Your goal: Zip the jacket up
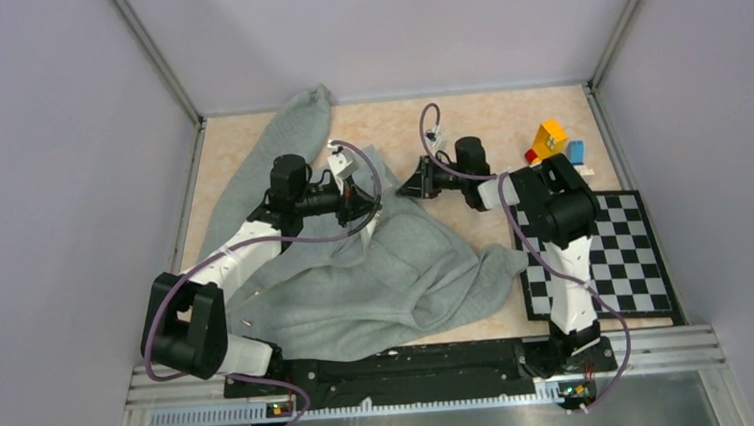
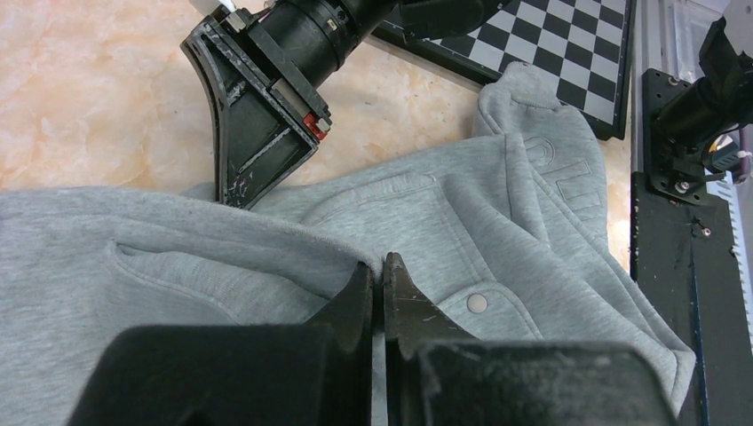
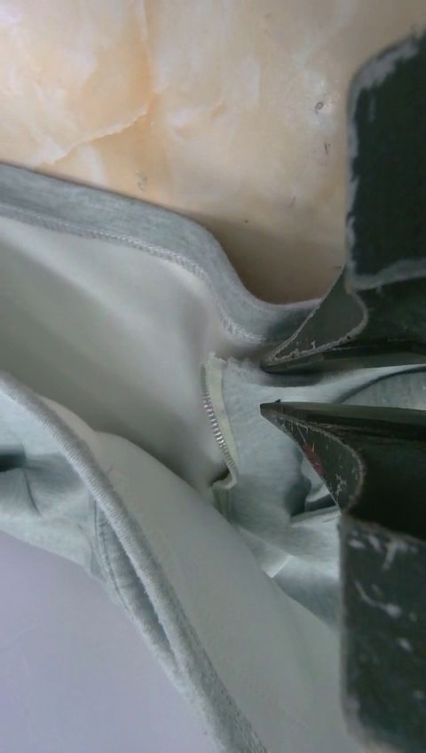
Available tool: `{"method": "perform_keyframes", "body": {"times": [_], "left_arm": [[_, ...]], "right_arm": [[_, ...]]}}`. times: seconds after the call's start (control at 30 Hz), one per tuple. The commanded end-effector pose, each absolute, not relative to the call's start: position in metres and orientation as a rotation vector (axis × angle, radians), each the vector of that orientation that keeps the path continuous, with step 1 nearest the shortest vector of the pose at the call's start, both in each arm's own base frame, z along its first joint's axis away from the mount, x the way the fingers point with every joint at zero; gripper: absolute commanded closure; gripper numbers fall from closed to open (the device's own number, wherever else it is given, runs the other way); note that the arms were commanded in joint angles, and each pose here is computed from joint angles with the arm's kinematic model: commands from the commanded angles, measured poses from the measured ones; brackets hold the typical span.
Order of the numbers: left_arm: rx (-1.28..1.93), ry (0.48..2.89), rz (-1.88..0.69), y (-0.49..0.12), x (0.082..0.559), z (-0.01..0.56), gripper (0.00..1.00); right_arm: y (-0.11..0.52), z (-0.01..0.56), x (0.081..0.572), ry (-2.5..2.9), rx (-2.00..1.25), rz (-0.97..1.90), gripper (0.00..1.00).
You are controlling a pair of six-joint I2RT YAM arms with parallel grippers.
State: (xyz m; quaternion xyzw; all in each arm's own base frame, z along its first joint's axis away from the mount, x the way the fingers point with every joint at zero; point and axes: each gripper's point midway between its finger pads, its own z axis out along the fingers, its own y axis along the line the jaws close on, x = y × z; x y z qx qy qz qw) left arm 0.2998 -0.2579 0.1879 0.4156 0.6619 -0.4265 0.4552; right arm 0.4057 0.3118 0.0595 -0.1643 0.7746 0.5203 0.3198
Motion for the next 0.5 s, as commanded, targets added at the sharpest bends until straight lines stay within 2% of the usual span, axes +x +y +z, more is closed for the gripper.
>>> {"method": "perform_keyframes", "body": {"times": [0.0, 0.17, 0.33, 0.47], "left_arm": [[1.049, 1.552, -1.057, -0.265, 0.304, 0.210, 1.00], [1.047, 1.555, -1.059, -0.265, 0.305, 0.209, 1.00], [1.047, 1.561, -1.063, -0.266, 0.305, 0.206, 1.00], [1.045, 1.555, -1.065, -0.266, 0.305, 0.208, 1.00]], "right_arm": [[0.323, 0.080, 0.411, 1.927, -0.481, 1.397, 0.82], [0.329, 0.075, 0.413, 1.934, -0.477, 1.396, 0.83], [0.331, 0.075, 0.417, 1.936, -0.470, 1.374, 0.91], [0.331, 0.078, 0.423, 1.925, -0.456, 1.327, 0.88]]}}
